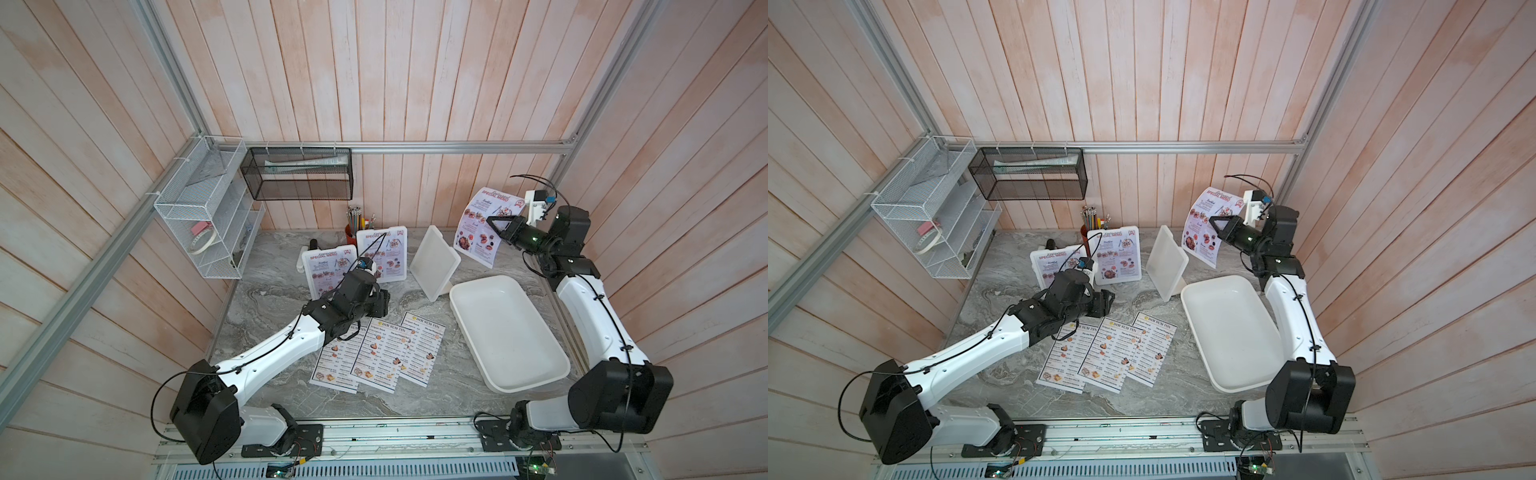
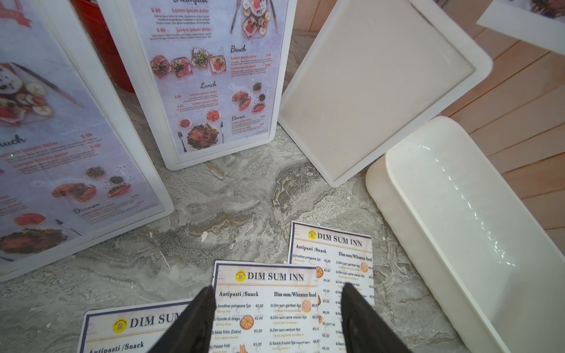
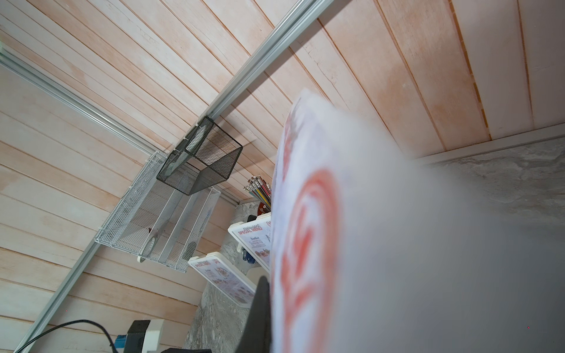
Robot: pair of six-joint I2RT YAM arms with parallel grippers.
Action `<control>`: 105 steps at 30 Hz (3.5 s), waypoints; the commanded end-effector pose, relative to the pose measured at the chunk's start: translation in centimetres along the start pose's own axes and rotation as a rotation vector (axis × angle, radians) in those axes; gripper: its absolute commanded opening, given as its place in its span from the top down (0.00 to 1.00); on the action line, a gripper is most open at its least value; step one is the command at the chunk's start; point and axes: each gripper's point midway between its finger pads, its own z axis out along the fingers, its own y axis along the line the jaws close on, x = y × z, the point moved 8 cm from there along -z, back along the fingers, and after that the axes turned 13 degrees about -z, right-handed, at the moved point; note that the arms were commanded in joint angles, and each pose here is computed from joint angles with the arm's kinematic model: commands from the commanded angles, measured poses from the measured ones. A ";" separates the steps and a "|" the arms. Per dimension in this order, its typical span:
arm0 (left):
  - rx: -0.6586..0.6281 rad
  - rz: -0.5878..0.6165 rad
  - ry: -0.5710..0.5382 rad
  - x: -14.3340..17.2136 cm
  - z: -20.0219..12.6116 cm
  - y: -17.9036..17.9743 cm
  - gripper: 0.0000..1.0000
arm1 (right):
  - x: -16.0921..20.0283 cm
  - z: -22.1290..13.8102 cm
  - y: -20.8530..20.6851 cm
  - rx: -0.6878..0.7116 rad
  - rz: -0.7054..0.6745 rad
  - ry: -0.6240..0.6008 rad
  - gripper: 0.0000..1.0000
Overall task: Replace the menus in the menu holders
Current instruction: Insert the menu into the menu holder.
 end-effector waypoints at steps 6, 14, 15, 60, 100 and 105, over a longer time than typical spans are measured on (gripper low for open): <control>0.004 -0.005 -0.021 -0.1 -0.6 0.0 0.33 | 0.5 0.6 -0.5 0.000 0.001 0.020 1.00; 0.004 -0.008 -0.018 0.1 -0.6 0.1 0.33 | 1.0 0.8 -1.1 0.014 0.008 0.027 1.00; 0.004 -0.006 -0.019 0.1 -0.6 0.1 0.33 | 1.0 0.8 -1.1 0.014 0.010 0.028 1.00; 0.021 0.100 -0.058 -0.6 -2.8 -2.4 0.33 | 0.0 6.6 -2.6 0.015 -0.036 0.080 1.00; 0.099 0.127 -0.059 -1.8 -2.7 -3.6 0.32 | 4.0 9.4 0.2 -0.094 -0.315 -0.156 1.00; 0.101 0.129 -0.059 -1.8 -2.6 -3.7 0.32 | 5.0 8.8 0.2 -0.102 -0.313 -0.130 0.94</control>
